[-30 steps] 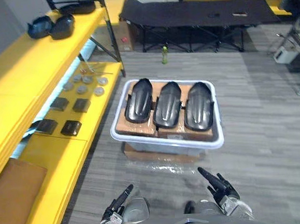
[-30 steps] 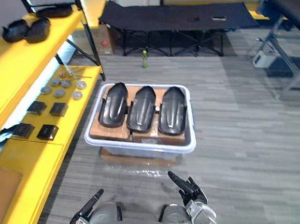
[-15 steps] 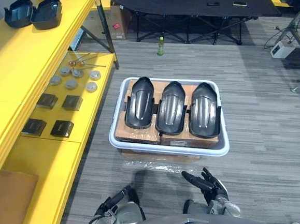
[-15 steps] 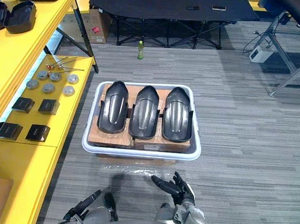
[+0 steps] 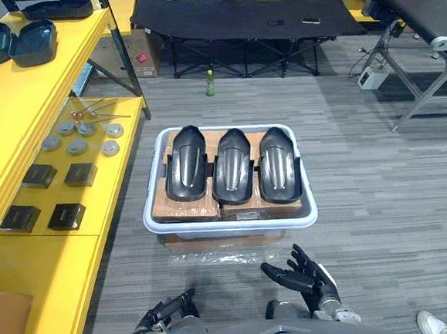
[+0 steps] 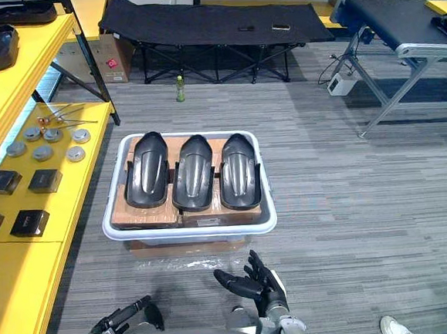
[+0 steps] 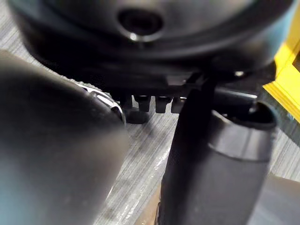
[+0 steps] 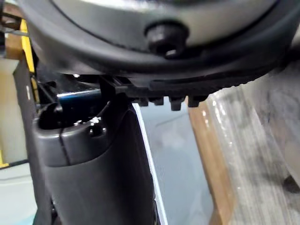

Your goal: Walk over and take three plastic housings, then place them on the shelf

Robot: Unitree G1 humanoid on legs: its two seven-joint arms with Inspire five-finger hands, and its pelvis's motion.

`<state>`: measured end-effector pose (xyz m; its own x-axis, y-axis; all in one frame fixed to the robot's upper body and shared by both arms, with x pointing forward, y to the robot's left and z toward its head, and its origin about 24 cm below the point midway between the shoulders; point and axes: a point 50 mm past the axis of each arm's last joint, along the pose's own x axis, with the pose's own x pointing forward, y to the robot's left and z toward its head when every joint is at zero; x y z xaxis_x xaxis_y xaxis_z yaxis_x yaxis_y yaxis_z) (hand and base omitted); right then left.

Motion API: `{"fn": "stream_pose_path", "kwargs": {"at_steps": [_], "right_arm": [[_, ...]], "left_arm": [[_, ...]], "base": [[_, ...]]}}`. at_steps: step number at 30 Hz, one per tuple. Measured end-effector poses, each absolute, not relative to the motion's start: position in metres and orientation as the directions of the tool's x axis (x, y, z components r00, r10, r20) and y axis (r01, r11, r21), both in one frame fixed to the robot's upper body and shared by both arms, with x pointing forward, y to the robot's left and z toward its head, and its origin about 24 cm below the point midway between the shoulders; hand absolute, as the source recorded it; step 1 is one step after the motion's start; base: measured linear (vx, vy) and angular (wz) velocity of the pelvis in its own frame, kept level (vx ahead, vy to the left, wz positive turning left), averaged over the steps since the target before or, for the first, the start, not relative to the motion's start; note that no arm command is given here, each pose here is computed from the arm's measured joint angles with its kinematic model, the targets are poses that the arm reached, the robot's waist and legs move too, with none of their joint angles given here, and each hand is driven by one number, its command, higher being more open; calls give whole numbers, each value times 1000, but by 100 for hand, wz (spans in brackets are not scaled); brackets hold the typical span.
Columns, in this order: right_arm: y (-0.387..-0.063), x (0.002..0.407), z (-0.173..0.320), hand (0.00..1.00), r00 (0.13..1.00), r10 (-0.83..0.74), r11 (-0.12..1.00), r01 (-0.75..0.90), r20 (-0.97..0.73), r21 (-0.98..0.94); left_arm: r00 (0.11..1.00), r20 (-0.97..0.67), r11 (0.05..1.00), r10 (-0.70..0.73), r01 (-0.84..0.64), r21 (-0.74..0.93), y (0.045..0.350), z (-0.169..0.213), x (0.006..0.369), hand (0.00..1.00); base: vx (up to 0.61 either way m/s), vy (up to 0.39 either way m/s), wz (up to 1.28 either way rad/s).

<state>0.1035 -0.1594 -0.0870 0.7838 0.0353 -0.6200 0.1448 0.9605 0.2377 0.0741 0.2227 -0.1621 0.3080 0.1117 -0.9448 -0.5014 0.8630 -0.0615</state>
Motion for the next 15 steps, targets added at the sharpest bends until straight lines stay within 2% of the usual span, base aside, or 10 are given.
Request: {"fn": "stream_pose_path", "kwargs": {"at_steps": [4,7,11,13,15], "right_arm": [[-167,124,-54,100,870,-72,943,219,-487,251],[-182,141,-39,100,895,-178,917,301,-408,260],[-226,160,-35,100,846,-403,852,486,-348,194],[-255,172,-28,100,791,-529,789,592,-308,164],[-272,188,-15,100,772,-586,762,628,-245,158]], "left_arm": [[303,-948,877,100,-477,-60,220,-163,73,100],[304,-948,877,99,-476,-61,221,-163,72,100],[311,-945,879,100,-474,-63,223,-162,73,100],[317,-942,879,107,-473,-59,226,-160,73,100],[339,-934,881,116,-469,-60,229,-158,79,100]], "base": [[17,11,-22],[-10,11,-13],[-20,8,-3],[-57,17,-2],[-53,15,6]]}}
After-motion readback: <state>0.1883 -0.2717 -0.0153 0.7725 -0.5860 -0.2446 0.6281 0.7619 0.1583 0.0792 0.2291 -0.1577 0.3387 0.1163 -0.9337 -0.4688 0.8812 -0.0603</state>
